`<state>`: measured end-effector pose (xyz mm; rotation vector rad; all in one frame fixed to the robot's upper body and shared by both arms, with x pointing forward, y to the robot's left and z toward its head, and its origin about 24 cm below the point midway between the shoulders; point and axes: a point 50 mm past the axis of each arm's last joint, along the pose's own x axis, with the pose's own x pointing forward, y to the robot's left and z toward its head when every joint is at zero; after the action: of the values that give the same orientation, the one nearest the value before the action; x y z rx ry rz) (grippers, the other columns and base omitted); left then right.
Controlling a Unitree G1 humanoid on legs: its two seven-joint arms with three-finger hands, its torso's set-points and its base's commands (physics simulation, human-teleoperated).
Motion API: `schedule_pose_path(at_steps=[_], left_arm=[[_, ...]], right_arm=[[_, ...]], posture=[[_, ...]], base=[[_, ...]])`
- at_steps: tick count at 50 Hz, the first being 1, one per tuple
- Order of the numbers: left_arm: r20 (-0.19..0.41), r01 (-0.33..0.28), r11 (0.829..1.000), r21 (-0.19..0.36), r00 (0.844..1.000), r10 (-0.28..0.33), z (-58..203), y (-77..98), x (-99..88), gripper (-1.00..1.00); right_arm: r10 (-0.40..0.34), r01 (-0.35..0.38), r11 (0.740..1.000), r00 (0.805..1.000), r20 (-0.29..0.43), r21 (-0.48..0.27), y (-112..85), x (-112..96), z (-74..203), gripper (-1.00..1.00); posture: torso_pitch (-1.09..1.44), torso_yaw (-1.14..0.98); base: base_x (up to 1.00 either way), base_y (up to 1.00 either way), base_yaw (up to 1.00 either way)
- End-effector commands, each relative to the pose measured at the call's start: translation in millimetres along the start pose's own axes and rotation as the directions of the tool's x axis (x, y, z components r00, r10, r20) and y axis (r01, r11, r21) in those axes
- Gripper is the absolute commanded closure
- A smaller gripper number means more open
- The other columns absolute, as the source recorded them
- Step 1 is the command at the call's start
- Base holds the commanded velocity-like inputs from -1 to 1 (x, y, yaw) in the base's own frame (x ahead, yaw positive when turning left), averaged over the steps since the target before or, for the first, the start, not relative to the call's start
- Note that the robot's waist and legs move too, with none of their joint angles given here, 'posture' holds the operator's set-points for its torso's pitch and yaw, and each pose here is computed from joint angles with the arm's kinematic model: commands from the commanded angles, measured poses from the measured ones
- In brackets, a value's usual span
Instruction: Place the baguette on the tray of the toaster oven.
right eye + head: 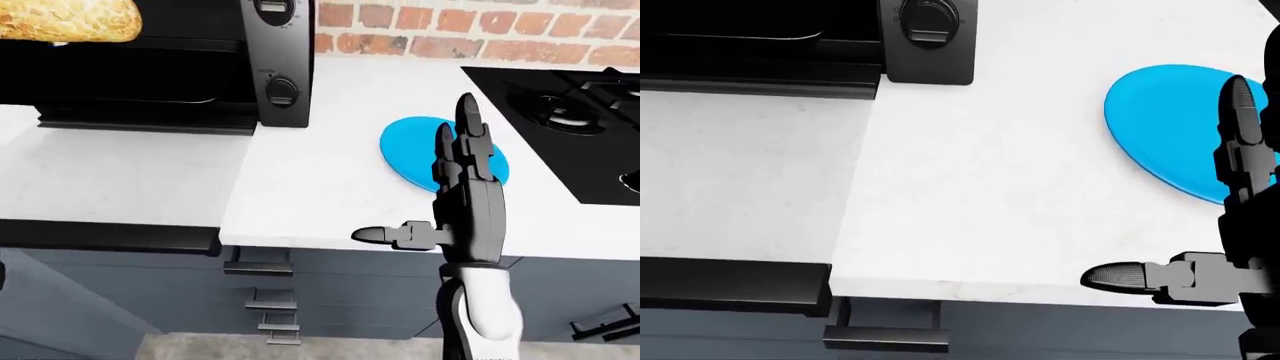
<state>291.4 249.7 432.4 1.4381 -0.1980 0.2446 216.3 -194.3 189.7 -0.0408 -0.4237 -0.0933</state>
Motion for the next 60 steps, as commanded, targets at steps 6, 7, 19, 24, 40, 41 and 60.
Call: schedule_pose_path(at_steps=[6,7,19,24,40,41,60], left_arm=[[0.027,-0.109,0.994,0.029,0.994,0.108,-7,8.1,5.9,1.00],[0.021,-0.108,0.993,0.039,0.994,0.107,-11,5.1,8.9,1.00],[-0.004,-0.109,0.994,0.012,0.994,0.109,-15,-2.1,32.2,1.00],[-0.029,-0.098,0.995,0.006,0.995,0.098,-23,-7.0,37.7,1.00],[-0.059,-0.068,0.998,-0.018,0.996,0.067,-33,-21.6,49.7,1.00],[-0.061,-0.063,0.998,-0.016,0.996,0.061,-34,-23.3,50.5,1.00],[-0.052,-0.047,0.998,-0.030,0.998,0.045,-26,-31.9,64.0,1.00]], right_arm=[[0.002,-0.001,1.000,0.997,0.074,-0.012,1.7,1,11,-1.00],[0.003,-0.003,1.000,0.997,0.072,-0.011,2.1,1,11,-1.00],[0.004,-0.003,1.000,0.997,0.071,-0.014,0.0,1,10,-1.00],[0.001,0.000,1.000,0.998,0.070,-0.014,-0.9,0,9,-1.00],[0.004,-0.002,1.000,0.998,0.069,-0.016,1.0,1,8,-1.00],[0.003,-0.002,1.000,0.998,0.068,-0.017,1.1,1,8,-1.00],[-0.001,0.002,1.000,0.998,0.063,-0.019,-0.1,1,5,-1.00]], posture=[[0.00,0.17],[0.00,0.17],[0.00,0.17],[0.00,0.17],[0.00,0.17],[0.00,0.17],[0.00,0.17]], base=[[0.00,0.00,0.00],[0.00,0.00,0.00],[0.00,0.00,0.00],[0.00,0.00,0.00],[0.00,0.00,0.00],[0.00,0.00,0.00],[0.00,0.00,0.00]])
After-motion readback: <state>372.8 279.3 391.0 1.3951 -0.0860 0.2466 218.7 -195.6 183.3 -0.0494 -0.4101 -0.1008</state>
